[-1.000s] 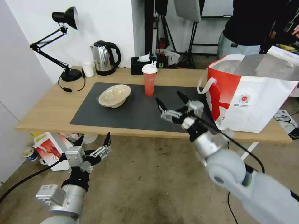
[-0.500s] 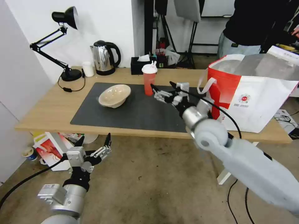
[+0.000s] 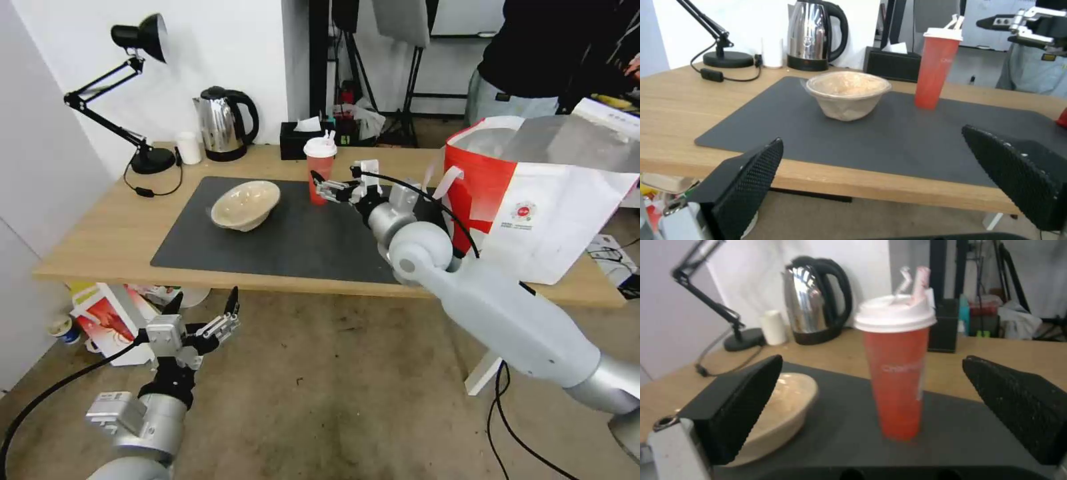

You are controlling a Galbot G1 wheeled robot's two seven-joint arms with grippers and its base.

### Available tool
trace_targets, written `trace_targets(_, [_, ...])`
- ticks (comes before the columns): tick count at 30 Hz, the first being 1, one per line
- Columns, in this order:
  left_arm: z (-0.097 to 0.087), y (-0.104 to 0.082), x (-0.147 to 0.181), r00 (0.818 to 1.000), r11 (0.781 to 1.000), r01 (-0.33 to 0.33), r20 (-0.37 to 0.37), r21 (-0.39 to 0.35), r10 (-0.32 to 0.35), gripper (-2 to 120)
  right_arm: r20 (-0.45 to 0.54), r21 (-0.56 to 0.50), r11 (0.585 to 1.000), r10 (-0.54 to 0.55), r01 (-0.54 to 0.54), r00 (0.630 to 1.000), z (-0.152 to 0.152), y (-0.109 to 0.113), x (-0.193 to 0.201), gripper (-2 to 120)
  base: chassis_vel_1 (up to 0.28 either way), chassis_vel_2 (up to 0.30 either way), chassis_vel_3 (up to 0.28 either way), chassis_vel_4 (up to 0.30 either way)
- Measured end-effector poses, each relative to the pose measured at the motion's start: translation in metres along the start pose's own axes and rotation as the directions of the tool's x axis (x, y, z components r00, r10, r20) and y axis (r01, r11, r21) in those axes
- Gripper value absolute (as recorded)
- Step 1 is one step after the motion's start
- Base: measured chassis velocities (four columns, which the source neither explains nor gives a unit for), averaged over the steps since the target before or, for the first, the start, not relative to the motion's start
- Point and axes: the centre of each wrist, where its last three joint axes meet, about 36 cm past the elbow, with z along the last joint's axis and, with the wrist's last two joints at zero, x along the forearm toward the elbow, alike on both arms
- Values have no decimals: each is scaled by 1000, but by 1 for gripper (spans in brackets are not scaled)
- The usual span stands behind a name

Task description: Pick up the trash from the table and place it into the takeout bag.

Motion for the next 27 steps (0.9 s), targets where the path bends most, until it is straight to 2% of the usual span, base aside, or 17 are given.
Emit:
trace_targets(9, [2, -1, -3, 1000, 1000, -8, -15, 3, 8, 100, -61, 19, 999, 44, -43, 997, -3, -15, -22, 100, 0, 0, 0, 0])
trace_targets(23, [4, -2, -4, 1000, 1000, -11, -22, 8, 11, 100, -107, -24, 998, 60, -63, 992, 0, -13, -82, 100, 0, 0, 0, 0])
trace_targets(27, [4, -2, -4, 1000, 1000, -11, -23, 7, 11, 100, -123, -25, 997, 72, -76, 990, 2, -20, -100, 100, 0, 0, 0, 0])
